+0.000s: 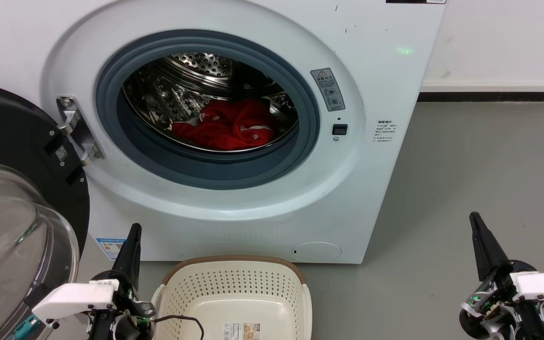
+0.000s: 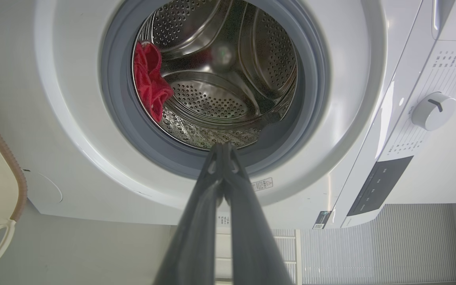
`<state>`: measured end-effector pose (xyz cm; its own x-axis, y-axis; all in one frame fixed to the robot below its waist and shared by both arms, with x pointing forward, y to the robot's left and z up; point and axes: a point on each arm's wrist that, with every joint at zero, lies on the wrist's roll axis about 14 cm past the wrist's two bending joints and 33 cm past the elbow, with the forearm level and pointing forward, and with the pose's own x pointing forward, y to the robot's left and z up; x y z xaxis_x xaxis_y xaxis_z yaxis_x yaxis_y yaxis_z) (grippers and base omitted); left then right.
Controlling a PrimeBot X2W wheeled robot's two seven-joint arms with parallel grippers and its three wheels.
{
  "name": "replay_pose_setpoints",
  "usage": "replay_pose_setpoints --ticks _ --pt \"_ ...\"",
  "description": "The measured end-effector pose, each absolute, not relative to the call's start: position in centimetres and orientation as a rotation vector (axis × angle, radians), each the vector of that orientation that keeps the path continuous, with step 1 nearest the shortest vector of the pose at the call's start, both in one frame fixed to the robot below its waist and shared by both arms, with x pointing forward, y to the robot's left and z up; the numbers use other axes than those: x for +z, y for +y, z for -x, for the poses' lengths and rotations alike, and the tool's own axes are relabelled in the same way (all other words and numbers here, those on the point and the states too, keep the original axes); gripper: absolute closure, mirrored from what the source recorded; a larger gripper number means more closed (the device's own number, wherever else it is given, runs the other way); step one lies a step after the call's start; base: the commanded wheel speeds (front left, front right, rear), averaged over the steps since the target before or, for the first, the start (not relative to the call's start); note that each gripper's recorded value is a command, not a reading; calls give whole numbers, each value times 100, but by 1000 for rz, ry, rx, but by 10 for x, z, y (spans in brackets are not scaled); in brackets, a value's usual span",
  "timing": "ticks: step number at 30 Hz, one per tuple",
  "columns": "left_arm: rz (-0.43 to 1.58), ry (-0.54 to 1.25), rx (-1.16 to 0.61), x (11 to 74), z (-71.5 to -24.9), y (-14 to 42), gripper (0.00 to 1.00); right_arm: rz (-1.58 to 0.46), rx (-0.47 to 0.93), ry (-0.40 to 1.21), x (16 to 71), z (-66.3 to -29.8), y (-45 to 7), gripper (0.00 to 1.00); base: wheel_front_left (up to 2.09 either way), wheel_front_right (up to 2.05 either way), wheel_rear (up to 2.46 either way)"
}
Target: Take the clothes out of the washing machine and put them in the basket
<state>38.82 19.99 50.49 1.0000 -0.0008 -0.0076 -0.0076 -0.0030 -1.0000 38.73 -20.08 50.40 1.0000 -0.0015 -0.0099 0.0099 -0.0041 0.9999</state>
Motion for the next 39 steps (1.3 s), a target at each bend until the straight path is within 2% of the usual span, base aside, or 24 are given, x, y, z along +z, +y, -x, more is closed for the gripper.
replay_pose_setpoints --ticks 17,18,30,39 --pt "1574 9 8 504 -388 200 100 -1575 -11 9 503 -387 -201 100 0 0 0" --pt "1575 18 16 500 -387 200 0 -1576 -19 17 500 -386 -201 0 0 0 0" --pt "1516 40 24 494 -385 188 0 -1527 -58 -2 495 -380 -204 0 0 0 0" --pt "1332 -8 -25 515 -392 183 0 -1334 -44 -27 505 -380 -204 0 0 0 0"
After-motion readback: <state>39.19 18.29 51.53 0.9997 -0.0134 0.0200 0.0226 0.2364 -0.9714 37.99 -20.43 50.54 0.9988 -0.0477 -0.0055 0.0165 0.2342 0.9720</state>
